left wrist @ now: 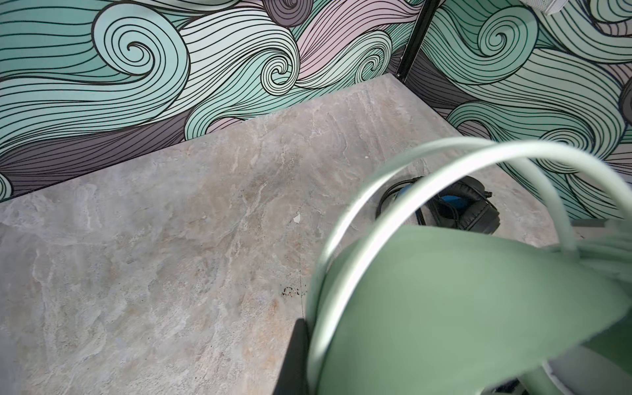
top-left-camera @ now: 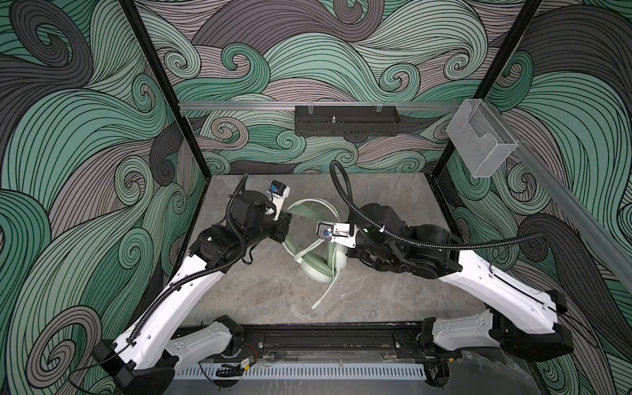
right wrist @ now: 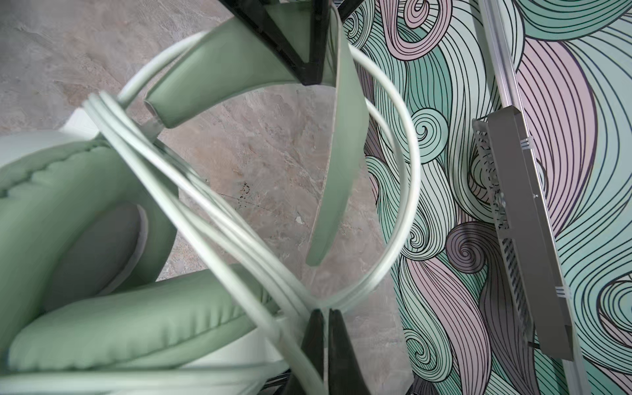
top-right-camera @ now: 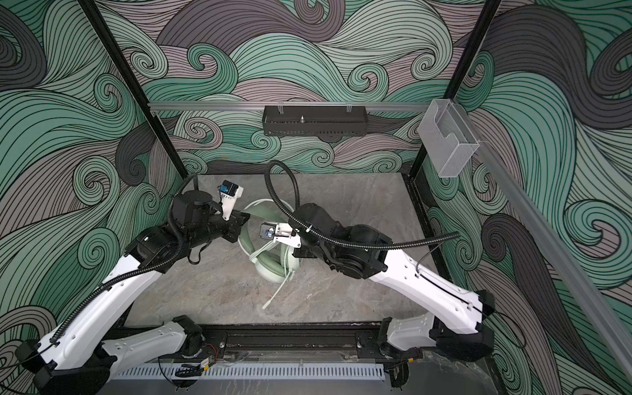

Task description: Wrap the headphones

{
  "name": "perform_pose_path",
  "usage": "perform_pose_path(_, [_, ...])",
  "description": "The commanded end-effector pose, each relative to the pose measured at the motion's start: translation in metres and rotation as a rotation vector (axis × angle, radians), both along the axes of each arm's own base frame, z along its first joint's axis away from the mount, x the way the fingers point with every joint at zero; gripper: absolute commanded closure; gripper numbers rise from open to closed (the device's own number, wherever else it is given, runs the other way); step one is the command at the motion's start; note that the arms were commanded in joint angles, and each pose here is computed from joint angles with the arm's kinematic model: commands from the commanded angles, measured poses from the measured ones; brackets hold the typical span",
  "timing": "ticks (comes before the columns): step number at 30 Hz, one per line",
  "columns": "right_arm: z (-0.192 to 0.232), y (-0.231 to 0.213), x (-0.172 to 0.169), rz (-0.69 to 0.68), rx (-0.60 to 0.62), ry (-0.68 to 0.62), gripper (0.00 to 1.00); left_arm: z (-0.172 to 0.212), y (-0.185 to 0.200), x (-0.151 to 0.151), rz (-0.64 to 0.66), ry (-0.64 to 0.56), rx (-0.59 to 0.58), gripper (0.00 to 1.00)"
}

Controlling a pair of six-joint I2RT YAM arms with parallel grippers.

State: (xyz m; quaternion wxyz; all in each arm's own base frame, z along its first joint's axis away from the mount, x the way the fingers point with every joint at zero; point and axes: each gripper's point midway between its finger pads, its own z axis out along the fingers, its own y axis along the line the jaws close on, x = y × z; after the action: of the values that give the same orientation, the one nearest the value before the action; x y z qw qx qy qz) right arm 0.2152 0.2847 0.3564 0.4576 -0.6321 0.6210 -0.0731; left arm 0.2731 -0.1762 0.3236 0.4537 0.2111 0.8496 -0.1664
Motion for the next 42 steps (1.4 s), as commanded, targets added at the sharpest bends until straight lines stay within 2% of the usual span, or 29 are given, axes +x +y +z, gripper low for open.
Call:
perform_pose_path(1, [0.017,-0.011,0.014,-0.076,0.073,-0.040,0.94,0.012,-0.002,-0.020,-0.072,0.023,-0.033,1.00])
perform_pose_path(8, [0.002,-0.018,0.020,-0.095,-0.008,-0.074,0.91,0.003,0.002,-0.013,-0.025,0.071,0.008,1.00])
perform_pose_path(19, [-0.015,-0.023,0.020,-0.126,0.024,-0.040,0.86,0.003,0.001,-0.007,0.002,0.098,-0.013,1.00])
perform_pose_path(36, [-0.054,-0.029,0.024,-0.195,0.221,0.141,0.85,0.013,0.000,-0.006,0.034,0.108,-0.095,1.00])
perform_pose_path(39, [-0.054,-0.035,0.026,-0.227,0.261,0.153,0.81,0.008,0.007,-0.002,0.089,0.126,-0.087,1.00])
perform_pose_path(42, [-0.053,-0.051,0.032,-0.303,0.301,0.161,0.72,0.000,0.019,0.004,0.166,0.162,-0.091,1.00])
